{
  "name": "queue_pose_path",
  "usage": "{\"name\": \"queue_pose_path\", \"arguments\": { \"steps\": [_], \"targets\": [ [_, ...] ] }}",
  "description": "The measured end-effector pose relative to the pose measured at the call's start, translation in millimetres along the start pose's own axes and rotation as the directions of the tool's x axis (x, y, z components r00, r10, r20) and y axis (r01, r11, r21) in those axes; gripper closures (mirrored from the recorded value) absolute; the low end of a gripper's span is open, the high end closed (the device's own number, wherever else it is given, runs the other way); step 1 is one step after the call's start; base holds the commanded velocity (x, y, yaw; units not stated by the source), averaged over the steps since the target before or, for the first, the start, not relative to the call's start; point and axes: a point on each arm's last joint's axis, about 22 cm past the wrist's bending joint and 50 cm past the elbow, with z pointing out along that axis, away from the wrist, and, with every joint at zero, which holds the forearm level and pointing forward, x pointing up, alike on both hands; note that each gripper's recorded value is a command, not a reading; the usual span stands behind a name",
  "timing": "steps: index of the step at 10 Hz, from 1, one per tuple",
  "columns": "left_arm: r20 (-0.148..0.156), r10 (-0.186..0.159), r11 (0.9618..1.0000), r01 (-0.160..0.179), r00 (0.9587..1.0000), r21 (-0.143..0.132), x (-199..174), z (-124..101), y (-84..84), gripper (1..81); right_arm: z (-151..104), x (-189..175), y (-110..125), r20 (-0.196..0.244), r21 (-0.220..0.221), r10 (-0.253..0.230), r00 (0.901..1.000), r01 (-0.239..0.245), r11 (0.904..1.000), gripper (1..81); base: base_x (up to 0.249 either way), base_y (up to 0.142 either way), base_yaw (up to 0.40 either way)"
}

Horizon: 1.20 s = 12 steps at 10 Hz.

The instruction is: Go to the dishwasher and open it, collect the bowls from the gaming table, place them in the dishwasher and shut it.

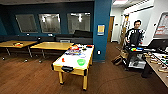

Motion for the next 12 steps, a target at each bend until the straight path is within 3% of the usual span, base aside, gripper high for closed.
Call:
{"name": "queue_pose_path", "arguments": {
  "steps": [6, 9, 12],
  "targets": [
    [0.008, -0.002, 1.0000, 0.002, 1.0000, 0.000, -7, 0, -0.1, 1.0, 2, -2, -8, 0.001, 0.010, 0.001, 1.0000, -0.001, 1.0000, 1.0, 0.092, 0.121, 0.000],
    [0.005, -0.002, 1.0000, 0.002, 1.0000, -0.008, -6, 1, 6.2, 1.0, -1, 0, 4, 0.000, -0.007, 0.000, 1.0000, 0.000, 1.0000, 1.0, 0.092, 0.122, 0.000],
    [0.006, -0.002, 1.0000, 0.002, 1.0000, 0.000, -6, 0, 0.4, 1.0, 2, 1, -7, -0.002, 0.007, 0.000, 1.0000, 0.000, 1.0000, 1.0, 0.094, 0.108, 0.000]
  ]
}}
